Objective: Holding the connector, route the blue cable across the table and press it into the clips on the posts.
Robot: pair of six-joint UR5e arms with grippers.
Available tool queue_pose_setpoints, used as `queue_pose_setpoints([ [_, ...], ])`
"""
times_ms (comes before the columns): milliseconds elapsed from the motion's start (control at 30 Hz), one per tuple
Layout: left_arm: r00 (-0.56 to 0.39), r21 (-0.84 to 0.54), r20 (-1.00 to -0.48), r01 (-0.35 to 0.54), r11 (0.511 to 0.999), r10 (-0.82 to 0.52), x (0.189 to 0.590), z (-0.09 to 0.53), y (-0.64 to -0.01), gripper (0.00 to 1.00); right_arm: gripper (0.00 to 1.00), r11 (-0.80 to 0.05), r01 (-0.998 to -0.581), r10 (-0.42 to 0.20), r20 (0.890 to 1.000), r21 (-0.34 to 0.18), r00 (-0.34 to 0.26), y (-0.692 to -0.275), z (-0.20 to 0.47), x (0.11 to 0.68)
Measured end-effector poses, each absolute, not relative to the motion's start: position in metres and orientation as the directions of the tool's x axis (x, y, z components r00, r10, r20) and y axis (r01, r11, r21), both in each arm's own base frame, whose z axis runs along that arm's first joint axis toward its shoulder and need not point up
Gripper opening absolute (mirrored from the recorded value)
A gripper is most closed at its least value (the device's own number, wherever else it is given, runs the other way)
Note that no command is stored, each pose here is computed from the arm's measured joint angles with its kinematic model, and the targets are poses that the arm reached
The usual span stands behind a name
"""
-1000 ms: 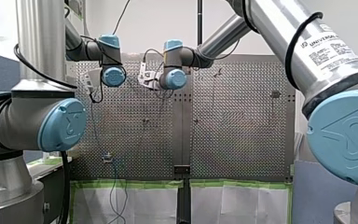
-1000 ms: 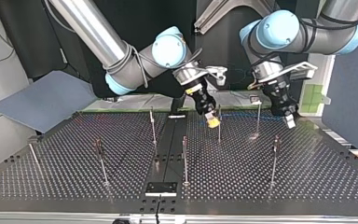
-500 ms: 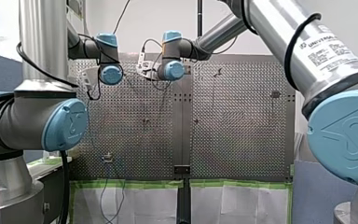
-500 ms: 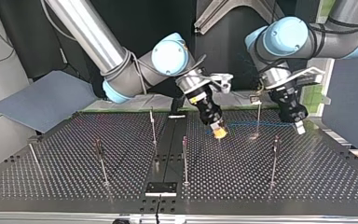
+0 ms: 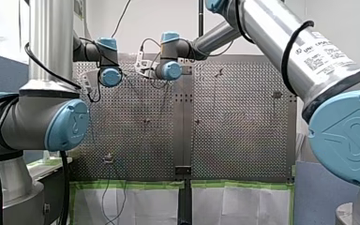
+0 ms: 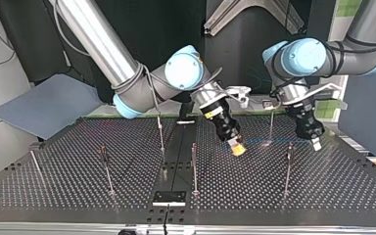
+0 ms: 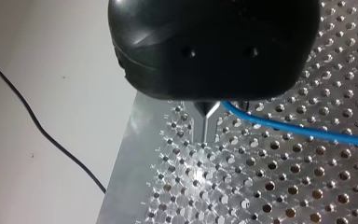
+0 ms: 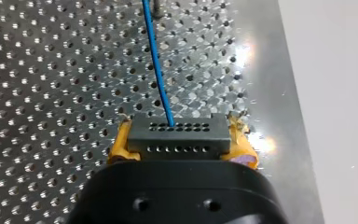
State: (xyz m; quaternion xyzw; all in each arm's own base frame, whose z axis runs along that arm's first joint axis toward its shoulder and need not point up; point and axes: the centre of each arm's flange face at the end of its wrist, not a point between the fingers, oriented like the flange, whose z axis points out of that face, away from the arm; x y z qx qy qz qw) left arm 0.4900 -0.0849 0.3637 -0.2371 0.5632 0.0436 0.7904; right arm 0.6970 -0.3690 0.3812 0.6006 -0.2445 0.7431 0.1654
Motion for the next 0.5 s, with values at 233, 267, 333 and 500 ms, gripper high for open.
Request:
queue_pose_setpoints([
  [233,0.372,-0.327,-0.907,-0.333,0.885,-0.195,0.499,0.364,-0.075,0.0,0.0,-0.824,-0.542,-0.028,0.968,-0.163,-0.249,-0.381,0.395,0.701],
  [267,0.378,-0.328,-0.905,-0.329,0.886,-0.195,0.5,0.365,-0.073,0.0,0.0,-0.824,-0.543,-0.025,0.967,-0.163,-0.252,-0.382,0.396,0.702],
  [333,0.388,-0.33,-0.901,-0.319,0.888,-0.196,0.503,0.367,-0.07,0.0,0.0,-0.824,-0.543,-0.018,0.965,-0.162,-0.261,-0.385,0.401,0.703],
  [500,0.399,-0.334,-0.894,-0.291,0.897,-0.204,0.51,0.371,-0.065,0.0,0.0,-0.824,-0.543,0.002,0.959,-0.16,-0.285,-0.39,0.416,0.705],
])
